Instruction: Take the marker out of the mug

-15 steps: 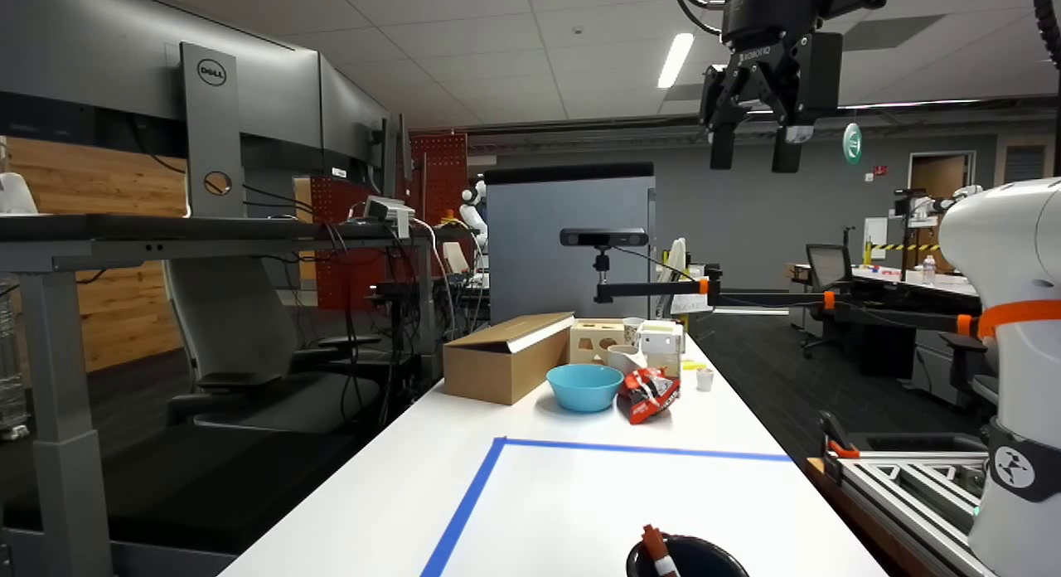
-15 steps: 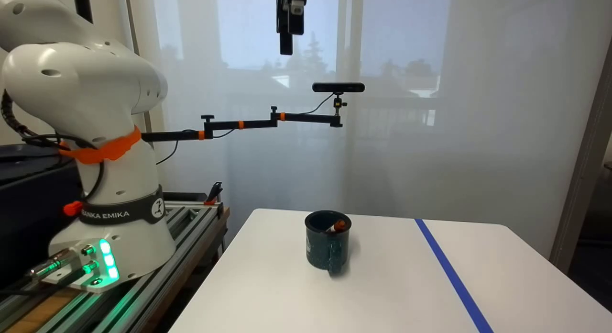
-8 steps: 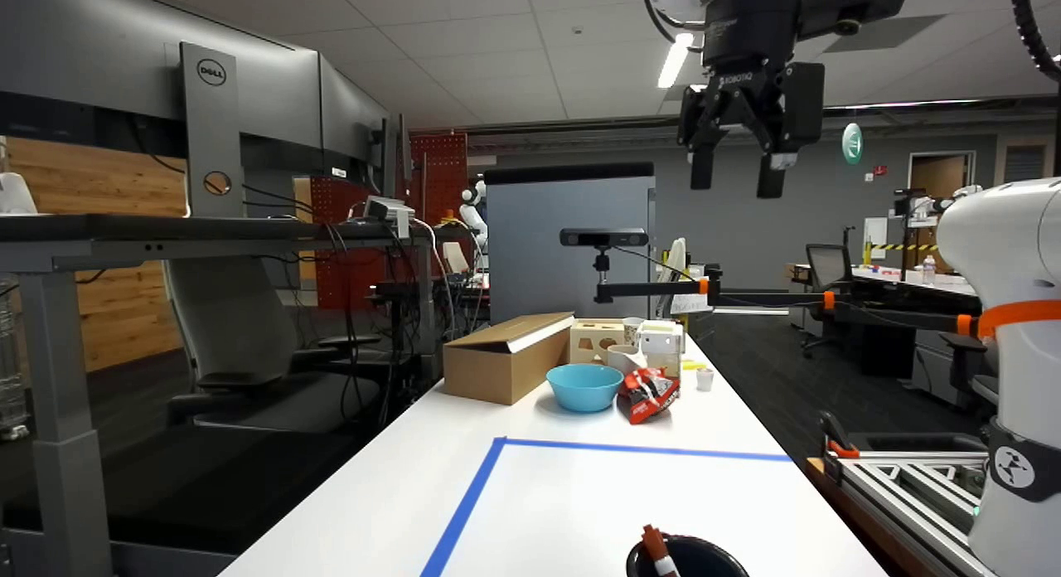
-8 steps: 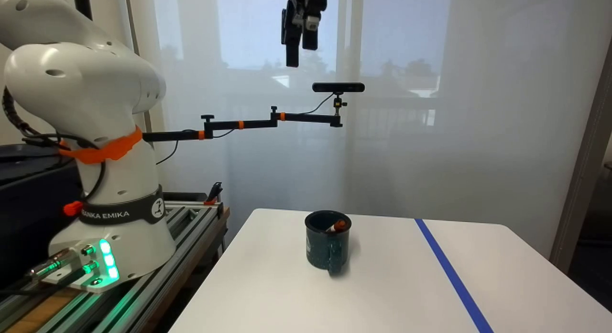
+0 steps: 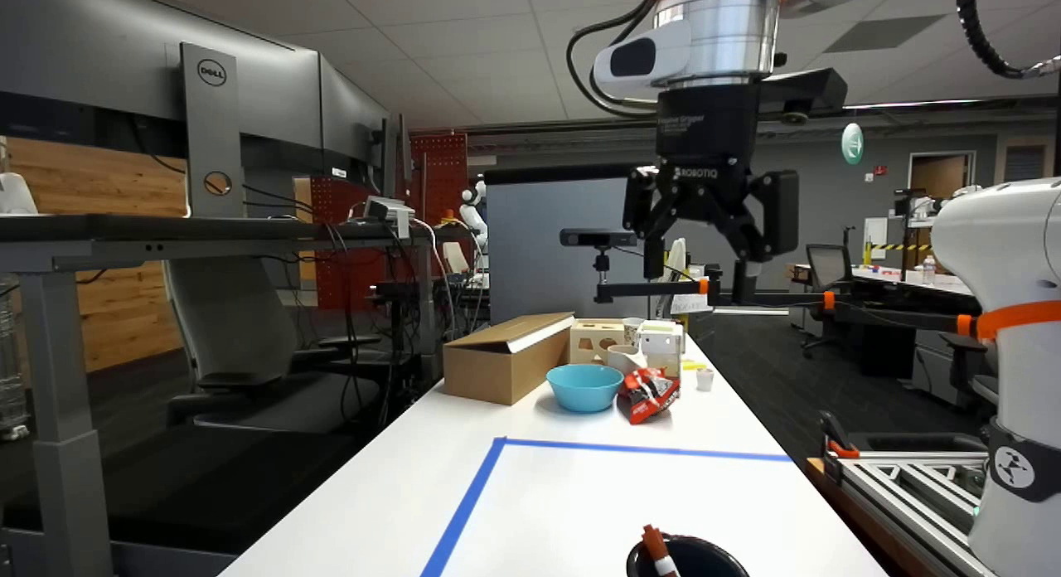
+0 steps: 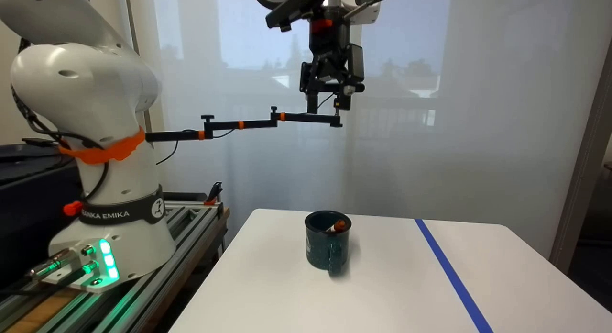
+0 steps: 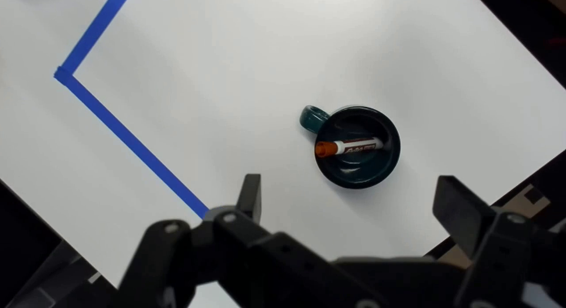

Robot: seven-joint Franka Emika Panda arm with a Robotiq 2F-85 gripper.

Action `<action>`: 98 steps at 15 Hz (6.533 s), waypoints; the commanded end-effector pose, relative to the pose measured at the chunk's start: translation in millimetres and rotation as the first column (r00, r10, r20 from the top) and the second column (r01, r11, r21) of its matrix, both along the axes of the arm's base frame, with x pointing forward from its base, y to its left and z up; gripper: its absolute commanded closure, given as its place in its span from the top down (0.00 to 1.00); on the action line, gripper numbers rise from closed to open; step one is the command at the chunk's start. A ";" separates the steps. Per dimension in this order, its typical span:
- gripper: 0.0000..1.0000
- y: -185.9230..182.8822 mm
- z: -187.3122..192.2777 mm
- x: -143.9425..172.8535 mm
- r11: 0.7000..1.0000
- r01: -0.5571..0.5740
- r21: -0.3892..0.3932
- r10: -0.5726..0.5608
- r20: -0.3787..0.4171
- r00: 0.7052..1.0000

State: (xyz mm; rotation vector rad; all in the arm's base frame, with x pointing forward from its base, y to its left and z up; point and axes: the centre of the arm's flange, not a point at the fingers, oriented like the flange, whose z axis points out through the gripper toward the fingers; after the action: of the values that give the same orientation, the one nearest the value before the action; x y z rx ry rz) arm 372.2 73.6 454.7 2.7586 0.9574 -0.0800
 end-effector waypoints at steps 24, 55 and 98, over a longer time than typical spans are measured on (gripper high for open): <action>1.00 0.3 -99.8 -7.4 0.851 0.505 0.144 -0.516 0.053 0.855; 0.67 2.0 -203.1 10.0 0.301 0.894 0.333 -0.953 0.082 0.291; 0.05 14.1 -220.5 -2.2 0.287 0.918 0.274 -0.958 0.094 0.271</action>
State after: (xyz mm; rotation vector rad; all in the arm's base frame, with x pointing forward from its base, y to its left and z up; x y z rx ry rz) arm 388.2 80.5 209.8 2.9274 -0.9506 0.1066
